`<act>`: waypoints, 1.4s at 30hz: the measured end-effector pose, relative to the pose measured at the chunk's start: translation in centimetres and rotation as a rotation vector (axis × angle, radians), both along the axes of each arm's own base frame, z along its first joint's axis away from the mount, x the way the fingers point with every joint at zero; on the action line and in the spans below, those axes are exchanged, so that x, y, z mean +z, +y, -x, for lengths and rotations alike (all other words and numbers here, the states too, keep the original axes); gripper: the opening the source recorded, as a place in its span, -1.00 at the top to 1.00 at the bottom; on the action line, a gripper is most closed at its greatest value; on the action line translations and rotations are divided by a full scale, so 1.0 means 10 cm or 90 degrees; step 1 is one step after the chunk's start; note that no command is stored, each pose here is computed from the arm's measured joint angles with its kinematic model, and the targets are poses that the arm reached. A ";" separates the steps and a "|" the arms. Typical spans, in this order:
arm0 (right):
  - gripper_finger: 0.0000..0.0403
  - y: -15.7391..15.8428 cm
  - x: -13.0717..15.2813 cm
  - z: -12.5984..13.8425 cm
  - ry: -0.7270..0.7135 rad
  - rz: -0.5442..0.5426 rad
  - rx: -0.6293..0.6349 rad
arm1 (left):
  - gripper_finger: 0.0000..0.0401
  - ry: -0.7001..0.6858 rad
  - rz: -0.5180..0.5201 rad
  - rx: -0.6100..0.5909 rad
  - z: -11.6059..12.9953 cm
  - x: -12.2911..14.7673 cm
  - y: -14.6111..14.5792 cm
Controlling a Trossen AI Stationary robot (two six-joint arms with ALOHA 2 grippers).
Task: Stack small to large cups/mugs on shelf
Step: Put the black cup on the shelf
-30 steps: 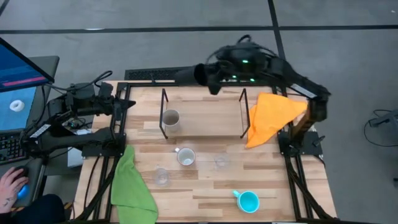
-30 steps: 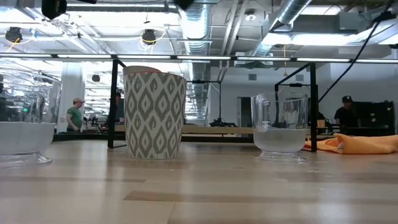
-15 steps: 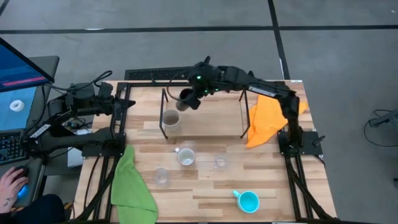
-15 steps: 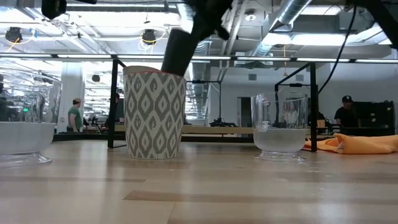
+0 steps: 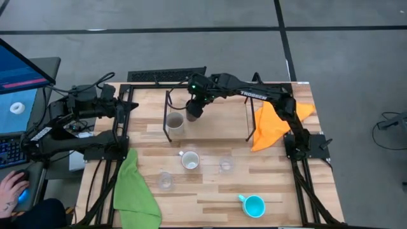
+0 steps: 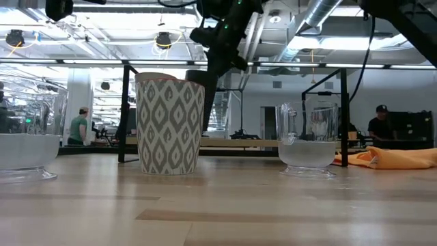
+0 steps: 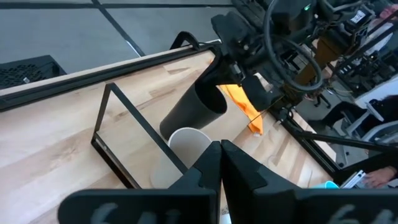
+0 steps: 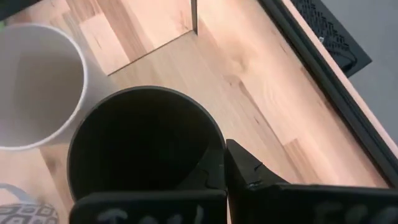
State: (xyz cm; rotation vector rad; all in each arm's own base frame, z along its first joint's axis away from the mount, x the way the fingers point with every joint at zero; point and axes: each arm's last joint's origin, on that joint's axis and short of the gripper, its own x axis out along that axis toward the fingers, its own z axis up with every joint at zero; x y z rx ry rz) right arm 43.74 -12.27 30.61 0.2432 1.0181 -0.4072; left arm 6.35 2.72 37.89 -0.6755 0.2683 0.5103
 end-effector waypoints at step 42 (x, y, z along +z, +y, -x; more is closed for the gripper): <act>0.33 -0.19 -0.17 -0.02 0.019 -0.028 -0.024 | 1.00 -0.001 0.002 0.001 0.00 0.00 0.00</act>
